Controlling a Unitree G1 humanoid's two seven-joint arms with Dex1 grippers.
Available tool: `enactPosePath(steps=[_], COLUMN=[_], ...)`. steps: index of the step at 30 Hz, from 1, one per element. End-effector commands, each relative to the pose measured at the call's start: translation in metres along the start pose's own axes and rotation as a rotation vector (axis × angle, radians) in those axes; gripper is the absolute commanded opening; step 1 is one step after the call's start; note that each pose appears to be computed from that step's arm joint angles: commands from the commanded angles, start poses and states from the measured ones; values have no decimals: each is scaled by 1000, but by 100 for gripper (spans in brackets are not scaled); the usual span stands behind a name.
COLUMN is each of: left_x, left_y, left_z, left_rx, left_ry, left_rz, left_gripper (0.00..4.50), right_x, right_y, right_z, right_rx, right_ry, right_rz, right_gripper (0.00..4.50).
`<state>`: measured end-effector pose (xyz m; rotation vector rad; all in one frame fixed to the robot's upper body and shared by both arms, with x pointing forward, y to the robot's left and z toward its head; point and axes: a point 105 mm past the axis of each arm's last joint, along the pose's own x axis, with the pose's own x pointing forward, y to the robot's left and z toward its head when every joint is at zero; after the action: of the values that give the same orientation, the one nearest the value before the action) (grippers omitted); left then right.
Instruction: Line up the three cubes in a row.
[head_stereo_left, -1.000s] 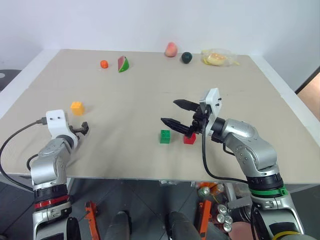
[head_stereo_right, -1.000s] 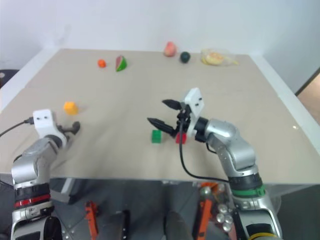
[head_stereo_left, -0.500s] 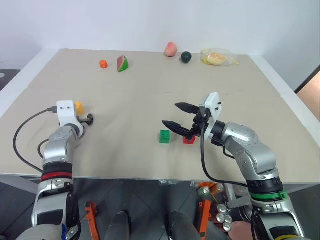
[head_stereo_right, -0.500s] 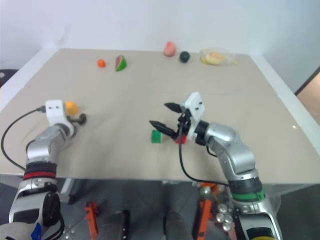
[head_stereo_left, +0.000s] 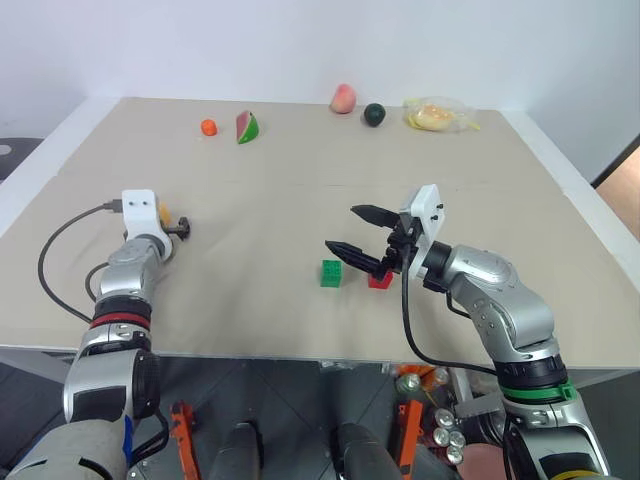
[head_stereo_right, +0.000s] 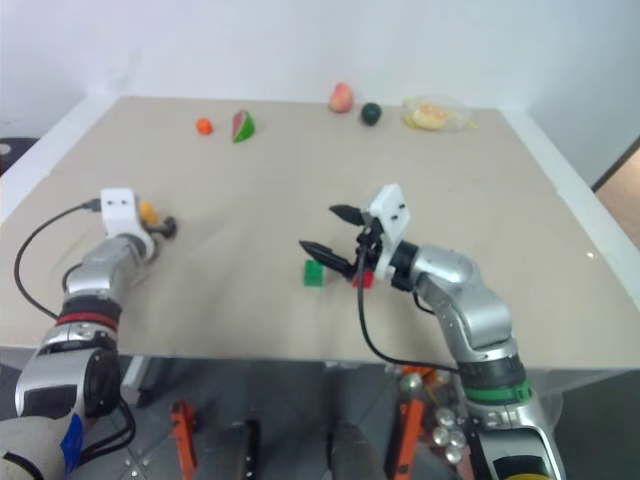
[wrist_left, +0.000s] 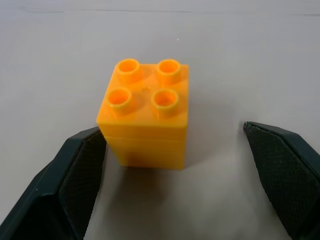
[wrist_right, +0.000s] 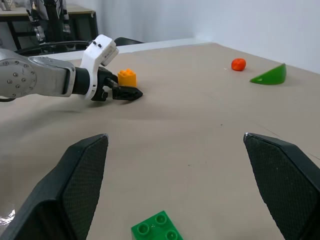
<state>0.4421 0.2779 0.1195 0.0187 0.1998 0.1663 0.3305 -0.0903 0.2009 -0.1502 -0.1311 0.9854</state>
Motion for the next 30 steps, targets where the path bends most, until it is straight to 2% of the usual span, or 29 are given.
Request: enactPosePath(steps=[1,8,12,15,18,22,25,30], left_x=[1,2,2,-8,-37,-76,-94,-108], left_y=[3,2,-18,-65,-120,-147,-149,-144], left_z=[14,12,19,41,53,42,22,-16], left_rx=[22,21,77,150,212,269,313,497], left_ry=[-41,-38,-83,-226,-350,-386,-311,-137], left_rz=[8,11,-82,-346,-737,-1166,-1392,-1615], left_gripper=[395,169,169,169,169,169,169,169], right_x=[-6,-9,-11,-16,-31,-54,-71,-90], right_y=[-2,-6,-9,-13,-21,-27,-30,-28], right_z=[17,16,16,18,20,21,22,24], right_rx=[-49,-48,-52,-59,-65,-63,-63,-66], right_ry=[-45,-37,-33,-30,-19,2,17,37], right_rz=[-20,-33,-44,-63,-111,-178,-232,-297], right_gripper=[450,450,450,450,450,450,450,450])
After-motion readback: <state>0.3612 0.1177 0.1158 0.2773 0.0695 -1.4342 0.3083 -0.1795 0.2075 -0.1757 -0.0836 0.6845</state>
